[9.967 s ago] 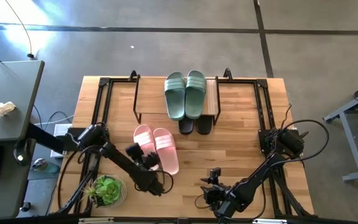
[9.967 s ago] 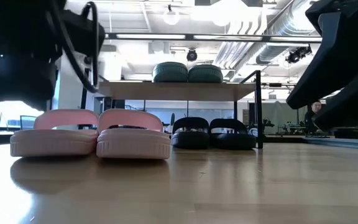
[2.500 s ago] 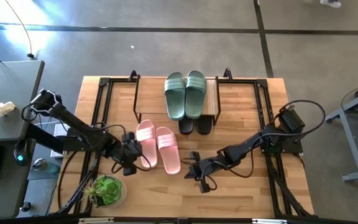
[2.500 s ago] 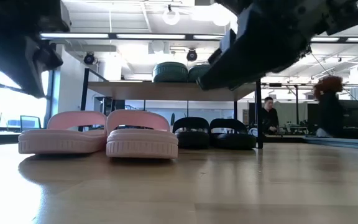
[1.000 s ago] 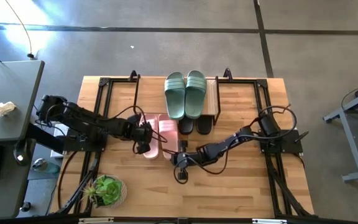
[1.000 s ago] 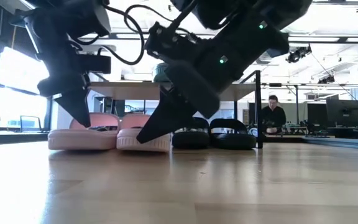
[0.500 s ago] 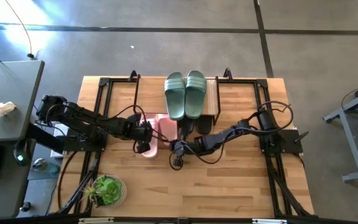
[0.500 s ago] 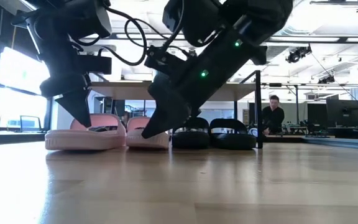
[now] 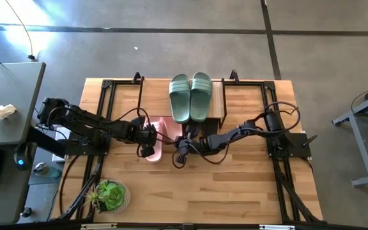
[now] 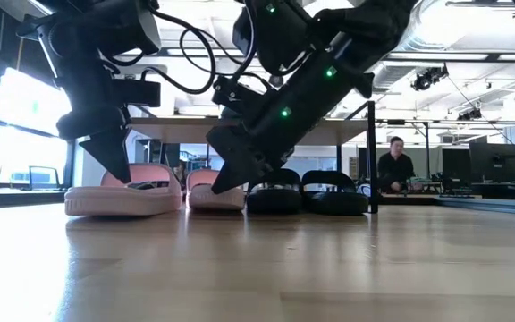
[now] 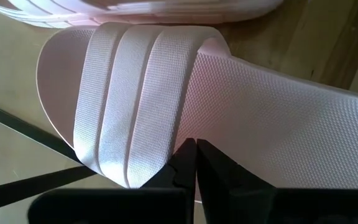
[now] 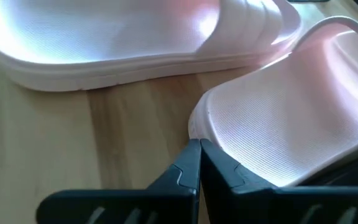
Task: Pick and place slides into the shelf
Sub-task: Put the pink slippers under the shelf
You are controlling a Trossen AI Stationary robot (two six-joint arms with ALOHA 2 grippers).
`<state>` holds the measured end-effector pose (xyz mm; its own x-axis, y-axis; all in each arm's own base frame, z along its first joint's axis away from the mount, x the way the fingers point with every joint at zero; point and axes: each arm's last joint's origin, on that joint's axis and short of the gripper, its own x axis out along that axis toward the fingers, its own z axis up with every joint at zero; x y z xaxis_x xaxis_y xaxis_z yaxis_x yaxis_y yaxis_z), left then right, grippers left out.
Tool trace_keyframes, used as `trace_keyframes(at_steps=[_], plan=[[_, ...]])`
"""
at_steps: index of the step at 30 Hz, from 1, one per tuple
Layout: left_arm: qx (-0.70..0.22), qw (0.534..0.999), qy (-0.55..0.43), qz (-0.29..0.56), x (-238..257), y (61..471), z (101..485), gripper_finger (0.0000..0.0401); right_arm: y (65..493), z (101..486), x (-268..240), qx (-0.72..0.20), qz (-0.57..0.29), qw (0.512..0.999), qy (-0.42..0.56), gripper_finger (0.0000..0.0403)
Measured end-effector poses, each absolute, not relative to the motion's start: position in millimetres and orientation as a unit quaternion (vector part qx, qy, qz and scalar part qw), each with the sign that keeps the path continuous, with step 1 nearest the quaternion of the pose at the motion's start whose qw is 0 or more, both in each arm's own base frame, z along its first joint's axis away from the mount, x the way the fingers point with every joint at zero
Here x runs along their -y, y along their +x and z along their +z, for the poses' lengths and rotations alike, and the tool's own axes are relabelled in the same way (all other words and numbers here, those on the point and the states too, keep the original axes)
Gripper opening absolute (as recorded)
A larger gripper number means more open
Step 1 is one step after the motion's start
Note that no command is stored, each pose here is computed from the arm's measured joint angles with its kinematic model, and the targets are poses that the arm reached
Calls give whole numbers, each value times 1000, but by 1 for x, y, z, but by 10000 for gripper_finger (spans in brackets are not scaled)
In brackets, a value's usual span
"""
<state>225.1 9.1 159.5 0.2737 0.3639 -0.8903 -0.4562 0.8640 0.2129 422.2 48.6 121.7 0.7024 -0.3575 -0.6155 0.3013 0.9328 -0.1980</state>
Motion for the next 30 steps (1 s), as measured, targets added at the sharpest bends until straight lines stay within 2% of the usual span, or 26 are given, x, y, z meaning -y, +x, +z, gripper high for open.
trace_keyframes(at_steps=[10,18,21,27,30], plan=[[-544,797,-45,259,-9,225,160,3,423,122,-45,-340,-189,921,-32,0],[-549,796,-50,249,-8,225,159,3,420,129,-64,-332,-153,929,-54,0],[-555,797,-53,233,-8,225,159,3,421,136,-76,-322,-89,940,-65,0],[-561,798,-68,210,-6,225,159,3,428,153,-98,-243,142,959,-22,0],[-560,799,-81,204,-5,224,161,3,428,152,-106,-229,153,960,-48,0]])
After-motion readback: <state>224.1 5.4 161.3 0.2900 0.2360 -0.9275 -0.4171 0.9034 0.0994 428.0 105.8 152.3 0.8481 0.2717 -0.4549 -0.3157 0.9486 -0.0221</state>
